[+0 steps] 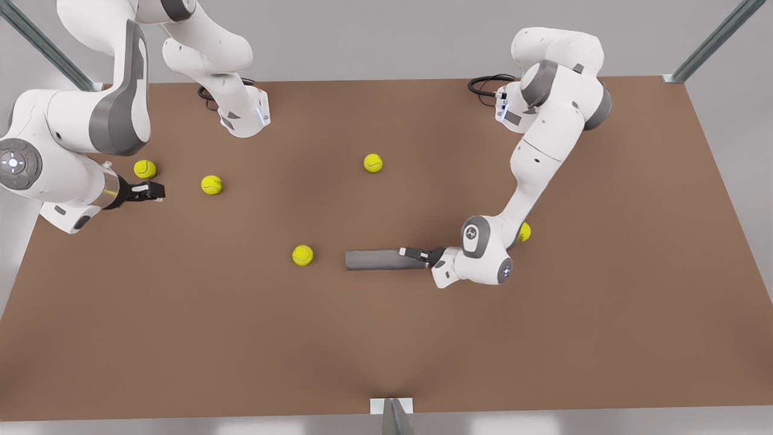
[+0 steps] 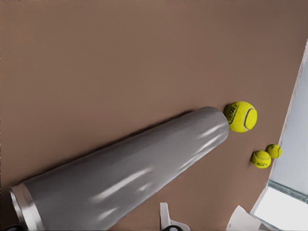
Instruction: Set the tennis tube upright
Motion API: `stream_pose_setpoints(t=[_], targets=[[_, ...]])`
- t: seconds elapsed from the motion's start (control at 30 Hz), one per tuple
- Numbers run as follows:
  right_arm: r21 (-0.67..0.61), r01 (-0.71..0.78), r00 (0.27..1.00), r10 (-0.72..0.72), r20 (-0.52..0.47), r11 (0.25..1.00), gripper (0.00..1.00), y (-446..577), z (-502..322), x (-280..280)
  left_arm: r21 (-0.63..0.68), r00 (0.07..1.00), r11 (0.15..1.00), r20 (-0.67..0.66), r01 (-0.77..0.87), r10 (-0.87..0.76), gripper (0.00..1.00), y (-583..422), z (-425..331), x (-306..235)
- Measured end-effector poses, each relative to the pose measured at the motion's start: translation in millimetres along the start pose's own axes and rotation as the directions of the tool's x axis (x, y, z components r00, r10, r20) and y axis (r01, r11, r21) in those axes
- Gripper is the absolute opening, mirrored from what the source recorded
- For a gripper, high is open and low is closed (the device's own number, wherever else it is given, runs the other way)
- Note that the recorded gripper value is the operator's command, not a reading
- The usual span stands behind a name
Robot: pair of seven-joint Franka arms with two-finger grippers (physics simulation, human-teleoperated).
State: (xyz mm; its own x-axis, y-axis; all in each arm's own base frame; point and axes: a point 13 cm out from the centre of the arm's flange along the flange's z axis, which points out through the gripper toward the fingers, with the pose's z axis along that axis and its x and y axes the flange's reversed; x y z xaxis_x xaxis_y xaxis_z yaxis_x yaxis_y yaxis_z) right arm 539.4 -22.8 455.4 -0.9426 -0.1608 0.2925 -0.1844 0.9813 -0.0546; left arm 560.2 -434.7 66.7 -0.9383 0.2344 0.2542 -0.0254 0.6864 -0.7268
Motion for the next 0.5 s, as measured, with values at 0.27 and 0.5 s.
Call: stream_pose_setpoints(t=[0.27, 0.5], targets=[[-0.022, -0.007, 1.0, 0.007, 0.0, 1.0, 1.0, -4.8, 2.1, 0.8, 0.105, 1.0, 0.994, -0.011, 0.012, -0.011, 1.0, -8.6, -17.9, 0.2], [-0.026, -0.002, 1.0, 0.002, -0.008, 1.0, 1.0, -3.9, 6.2, 0.8, 0.151, 1.0, 0.988, -0.019, -0.016, 0.019, 1.0, -30.0, -19.9, 4.9]])
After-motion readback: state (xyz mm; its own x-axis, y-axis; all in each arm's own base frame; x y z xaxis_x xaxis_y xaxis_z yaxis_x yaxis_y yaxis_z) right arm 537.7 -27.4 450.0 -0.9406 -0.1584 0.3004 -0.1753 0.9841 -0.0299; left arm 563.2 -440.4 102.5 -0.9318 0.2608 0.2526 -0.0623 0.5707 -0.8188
